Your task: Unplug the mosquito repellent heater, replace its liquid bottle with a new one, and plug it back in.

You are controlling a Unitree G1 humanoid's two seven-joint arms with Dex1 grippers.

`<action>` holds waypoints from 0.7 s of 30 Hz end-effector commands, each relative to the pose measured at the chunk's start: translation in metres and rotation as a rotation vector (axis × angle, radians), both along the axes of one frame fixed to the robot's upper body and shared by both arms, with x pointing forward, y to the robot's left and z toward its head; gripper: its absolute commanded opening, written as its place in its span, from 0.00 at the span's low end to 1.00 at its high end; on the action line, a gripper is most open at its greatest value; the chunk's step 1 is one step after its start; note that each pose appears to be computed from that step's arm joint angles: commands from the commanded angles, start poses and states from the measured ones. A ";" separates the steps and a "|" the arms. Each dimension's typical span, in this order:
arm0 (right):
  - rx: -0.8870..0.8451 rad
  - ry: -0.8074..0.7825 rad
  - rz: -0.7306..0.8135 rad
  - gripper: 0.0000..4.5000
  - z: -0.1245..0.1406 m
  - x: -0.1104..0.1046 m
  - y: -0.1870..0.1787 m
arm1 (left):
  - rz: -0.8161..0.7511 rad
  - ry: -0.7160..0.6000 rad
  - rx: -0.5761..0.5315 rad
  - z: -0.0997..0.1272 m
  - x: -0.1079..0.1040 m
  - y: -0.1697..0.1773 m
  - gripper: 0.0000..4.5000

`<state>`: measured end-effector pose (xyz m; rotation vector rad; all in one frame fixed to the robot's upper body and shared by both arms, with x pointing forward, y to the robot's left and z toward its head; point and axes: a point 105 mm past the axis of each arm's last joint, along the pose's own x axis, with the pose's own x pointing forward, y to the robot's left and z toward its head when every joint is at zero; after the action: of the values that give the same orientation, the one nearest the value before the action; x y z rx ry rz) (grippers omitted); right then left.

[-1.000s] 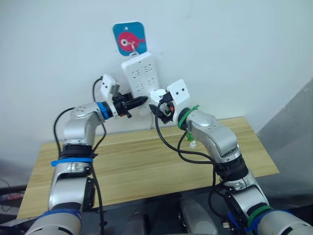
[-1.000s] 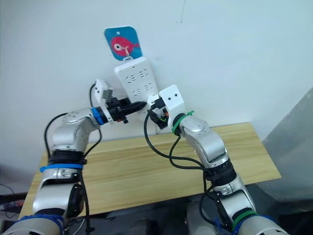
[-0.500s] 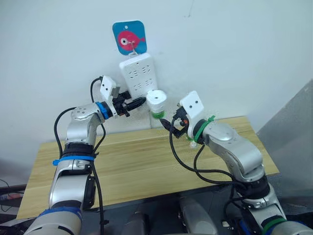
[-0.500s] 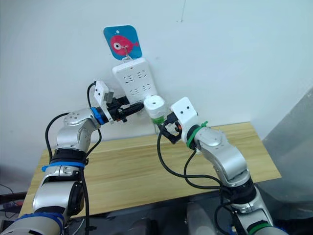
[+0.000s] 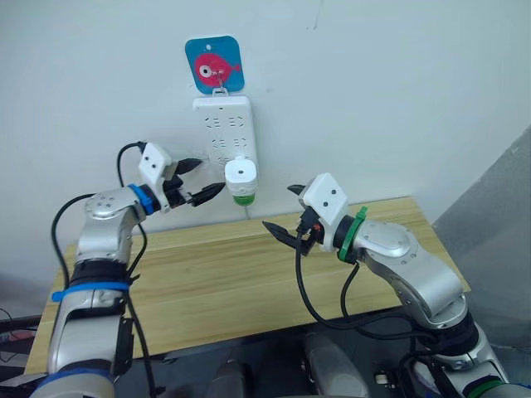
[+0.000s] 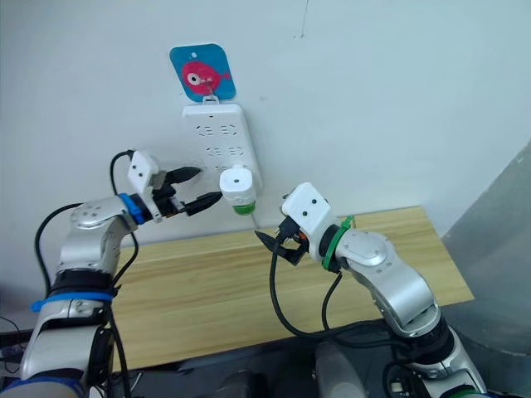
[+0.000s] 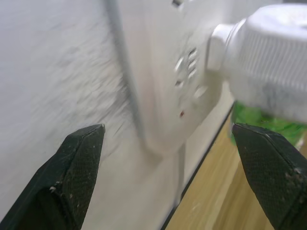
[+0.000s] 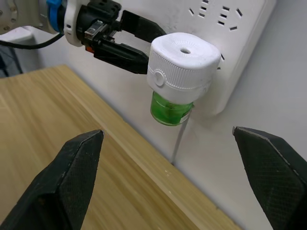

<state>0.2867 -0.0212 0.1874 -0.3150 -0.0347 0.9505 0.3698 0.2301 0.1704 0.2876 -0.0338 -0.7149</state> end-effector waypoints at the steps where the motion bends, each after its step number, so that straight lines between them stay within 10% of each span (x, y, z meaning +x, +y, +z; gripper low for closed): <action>1: 0.037 -0.059 0.053 0.79 0.018 -0.005 0.002 | -0.032 -0.072 0.001 0.017 -0.030 -0.002 1.00; 10: 0.038 -0.088 0.022 0.03 0.017 0.012 0.013 | -0.226 0.006 0.029 0.004 -0.097 -0.033 1.00; 21: 0.033 -0.102 -0.011 0.01 0.012 0.032 0.027 | -0.321 0.008 -0.028 -0.001 -0.143 -0.071 1.00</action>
<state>0.3202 0.0009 0.1837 -0.3181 -0.0671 0.9193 0.2312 0.1665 0.1597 0.2383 -0.0374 -1.0167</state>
